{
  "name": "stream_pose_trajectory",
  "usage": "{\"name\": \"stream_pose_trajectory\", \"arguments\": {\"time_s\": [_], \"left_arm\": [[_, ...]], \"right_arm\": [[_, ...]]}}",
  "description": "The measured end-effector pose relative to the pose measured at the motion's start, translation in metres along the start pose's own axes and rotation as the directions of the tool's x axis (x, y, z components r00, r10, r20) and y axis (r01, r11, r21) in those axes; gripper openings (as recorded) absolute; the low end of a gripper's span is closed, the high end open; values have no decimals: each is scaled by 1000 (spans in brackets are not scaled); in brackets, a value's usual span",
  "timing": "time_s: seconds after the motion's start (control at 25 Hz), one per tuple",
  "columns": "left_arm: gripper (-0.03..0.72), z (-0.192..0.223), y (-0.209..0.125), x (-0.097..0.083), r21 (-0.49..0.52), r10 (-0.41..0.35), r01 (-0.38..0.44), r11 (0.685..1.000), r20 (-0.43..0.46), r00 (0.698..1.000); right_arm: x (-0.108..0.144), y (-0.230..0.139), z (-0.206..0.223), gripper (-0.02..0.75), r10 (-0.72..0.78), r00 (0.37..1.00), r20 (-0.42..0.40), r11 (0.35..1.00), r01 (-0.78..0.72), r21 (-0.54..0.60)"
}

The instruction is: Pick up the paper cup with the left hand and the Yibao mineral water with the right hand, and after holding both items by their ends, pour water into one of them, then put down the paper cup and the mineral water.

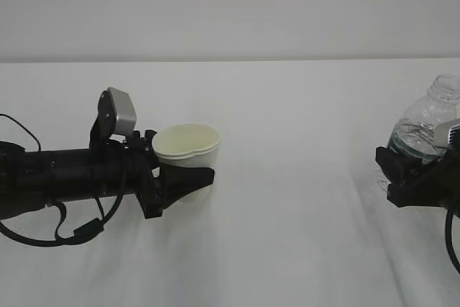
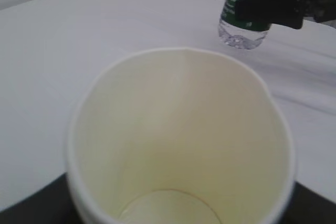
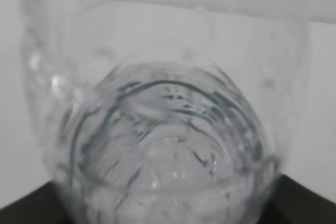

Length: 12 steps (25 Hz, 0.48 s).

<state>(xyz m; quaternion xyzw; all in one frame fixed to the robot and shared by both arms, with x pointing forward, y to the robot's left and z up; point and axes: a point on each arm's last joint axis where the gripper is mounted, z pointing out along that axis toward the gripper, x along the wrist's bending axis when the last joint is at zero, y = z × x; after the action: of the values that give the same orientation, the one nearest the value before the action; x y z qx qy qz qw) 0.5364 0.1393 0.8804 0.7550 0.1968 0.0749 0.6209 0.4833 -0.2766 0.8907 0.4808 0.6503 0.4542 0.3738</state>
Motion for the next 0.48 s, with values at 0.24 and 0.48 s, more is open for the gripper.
{"name": "stream_pose_trajectory", "arguments": {"time_s": [0.24,0.48], "left_arm": [[466,12,1,-16,8,13,-13,1000,59,998],[463,14,1,-18,7,16,-17,1000,65,998]], "right_arm": [[1,0,0,463,-7,1000,-13,1000,7,-2],[3,12,-6,463,-38,999,-32,999,37,-29]]}}
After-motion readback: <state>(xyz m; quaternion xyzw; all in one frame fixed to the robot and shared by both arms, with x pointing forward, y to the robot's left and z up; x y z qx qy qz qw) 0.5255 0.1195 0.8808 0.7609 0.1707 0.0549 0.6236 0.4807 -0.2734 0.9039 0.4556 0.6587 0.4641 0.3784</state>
